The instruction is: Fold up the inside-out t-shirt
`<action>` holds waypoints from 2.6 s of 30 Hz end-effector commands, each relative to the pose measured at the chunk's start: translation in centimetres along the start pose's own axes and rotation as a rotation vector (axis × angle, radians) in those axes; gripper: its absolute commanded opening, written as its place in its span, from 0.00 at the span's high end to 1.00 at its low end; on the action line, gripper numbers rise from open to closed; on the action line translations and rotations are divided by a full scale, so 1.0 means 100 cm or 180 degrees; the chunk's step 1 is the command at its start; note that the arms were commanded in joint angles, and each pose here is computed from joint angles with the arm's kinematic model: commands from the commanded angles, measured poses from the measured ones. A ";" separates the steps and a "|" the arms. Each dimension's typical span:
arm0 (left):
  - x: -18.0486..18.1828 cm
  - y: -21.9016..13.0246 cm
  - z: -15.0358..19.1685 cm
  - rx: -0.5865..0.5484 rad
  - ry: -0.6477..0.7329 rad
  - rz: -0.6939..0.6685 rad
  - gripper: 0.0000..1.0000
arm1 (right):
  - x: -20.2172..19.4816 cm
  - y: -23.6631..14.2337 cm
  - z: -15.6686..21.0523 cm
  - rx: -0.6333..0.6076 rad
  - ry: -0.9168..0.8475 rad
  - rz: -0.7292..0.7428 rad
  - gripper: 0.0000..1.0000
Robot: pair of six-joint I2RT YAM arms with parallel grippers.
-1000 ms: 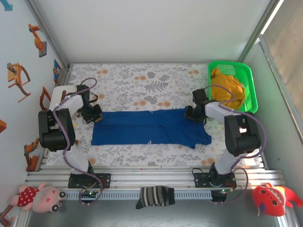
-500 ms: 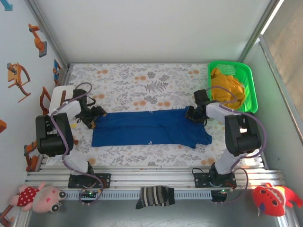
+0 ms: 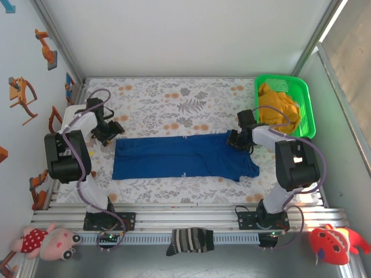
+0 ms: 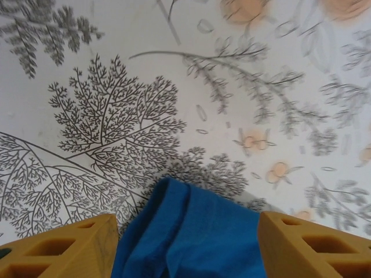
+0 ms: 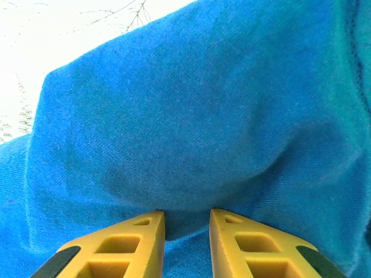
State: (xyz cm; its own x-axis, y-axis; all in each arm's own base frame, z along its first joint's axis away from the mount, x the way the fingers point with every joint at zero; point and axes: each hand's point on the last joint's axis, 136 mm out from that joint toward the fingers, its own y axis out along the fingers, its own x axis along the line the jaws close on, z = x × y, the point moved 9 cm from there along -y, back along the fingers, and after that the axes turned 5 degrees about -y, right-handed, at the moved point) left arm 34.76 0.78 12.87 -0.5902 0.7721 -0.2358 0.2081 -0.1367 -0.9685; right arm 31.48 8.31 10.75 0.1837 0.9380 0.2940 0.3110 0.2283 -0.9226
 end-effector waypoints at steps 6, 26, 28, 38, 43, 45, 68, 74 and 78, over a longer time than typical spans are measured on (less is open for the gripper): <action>0.002 0.019 0.012 0.0187 0.0116 -0.0108 0.51 | -0.004 0.005 0.000 0.0022 0.0091 0.0042 0.74; -0.021 -0.007 -0.054 -0.0081 0.0160 0.0224 0.32 | 0.018 -0.058 -0.018 -0.0521 -0.0473 -0.0296 0.51; -0.021 -0.020 -0.054 -0.0160 0.0149 0.0279 0.20 | 0.013 -0.061 -0.012 -0.0480 -0.0513 -0.0178 0.44; -0.015 -0.080 -0.030 -0.0469 0.0163 0.0585 0.03 | -0.008 -0.036 0.004 -0.0169 -0.0516 0.0028 0.29; -0.011 -0.093 -0.013 -0.0459 0.0190 0.0725 0.03 | -0.019 -0.018 0.005 -0.0010 -0.0422 0.0152 0.28; -0.009 -0.095 -0.007 -0.0435 0.0202 0.0750 0.03 | -0.022 -0.013 0.008 0.0032 -0.0401 0.0171 0.27; -0.003 -0.086 0.006 -0.0282 0.0190 0.0794 0.03 | 0.014 -0.002 0.029 0.0189 -0.0366 -0.0685 0.48; -0.001 -0.074 0.006 -0.0140 0.0224 0.0696 0.03 | 0.014 -0.006 0.022 0.0158 -0.0431 -0.0546 1.00; -0.007 -0.063 0.012 -0.0005 0.0285 0.0683 0.03 | 0.007 -0.030 0.011 0.0066 -0.0488 -0.0367 1.00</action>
State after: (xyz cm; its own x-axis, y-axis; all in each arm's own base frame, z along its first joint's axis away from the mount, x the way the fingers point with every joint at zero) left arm 33.42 1.25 20.18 -0.4720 0.7647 -0.4387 0.3860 -0.2681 -0.8827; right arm 29.38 9.79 11.17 0.0138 0.9127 0.4085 0.2712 0.3898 -0.8801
